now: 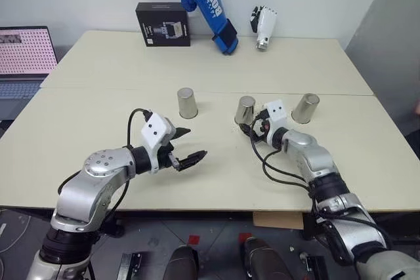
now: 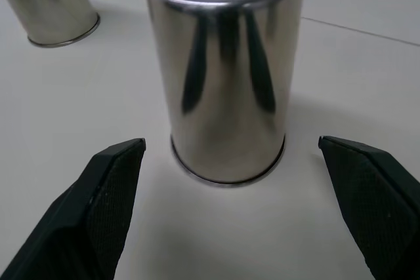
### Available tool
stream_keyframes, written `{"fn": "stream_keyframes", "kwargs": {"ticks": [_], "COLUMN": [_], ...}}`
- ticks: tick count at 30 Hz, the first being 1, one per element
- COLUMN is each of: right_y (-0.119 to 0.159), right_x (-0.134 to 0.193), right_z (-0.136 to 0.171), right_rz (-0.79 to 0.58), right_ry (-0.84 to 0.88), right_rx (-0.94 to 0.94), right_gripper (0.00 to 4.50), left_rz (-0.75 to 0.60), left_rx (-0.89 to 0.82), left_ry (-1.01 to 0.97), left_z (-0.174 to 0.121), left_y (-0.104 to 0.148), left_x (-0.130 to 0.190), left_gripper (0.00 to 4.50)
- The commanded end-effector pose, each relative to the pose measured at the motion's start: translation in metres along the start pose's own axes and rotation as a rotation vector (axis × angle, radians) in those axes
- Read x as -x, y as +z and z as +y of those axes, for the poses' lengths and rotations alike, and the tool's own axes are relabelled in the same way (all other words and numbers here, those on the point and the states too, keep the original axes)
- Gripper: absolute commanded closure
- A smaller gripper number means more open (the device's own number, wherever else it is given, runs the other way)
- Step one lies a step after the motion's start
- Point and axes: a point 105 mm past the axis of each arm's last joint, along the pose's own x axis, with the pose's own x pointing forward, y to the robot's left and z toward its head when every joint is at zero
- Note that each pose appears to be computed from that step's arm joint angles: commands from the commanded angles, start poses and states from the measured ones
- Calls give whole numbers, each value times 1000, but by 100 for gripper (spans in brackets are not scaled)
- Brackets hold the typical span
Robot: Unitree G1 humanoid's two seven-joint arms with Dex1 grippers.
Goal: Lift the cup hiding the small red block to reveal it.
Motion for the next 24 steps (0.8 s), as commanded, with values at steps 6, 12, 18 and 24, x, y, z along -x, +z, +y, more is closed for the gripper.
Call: {"fn": "stream_keyframes", "kwargs": {"ticks": [6,12,18,24], "right_y": [38,39,46,81], "right_x": [-21,-30,-32,-16], "right_z": [12,7,11,9], "right_rz": [-109,-123,-161,-274], "right_ry": [77,10,20,43], "right_rx": [16,70,69,21], "right_gripper": [0,0,119,184], "left_rz": [-33,-34,-40,-43], "left_rx": [-66,-67,-76,-85], "left_ry": [36,38,45,49], "left_z": [7,8,14,19], "left_y": [15,15,18,19], "left_x": [3,0,-4,-4], "left_gripper": [2,2,0,0]}}
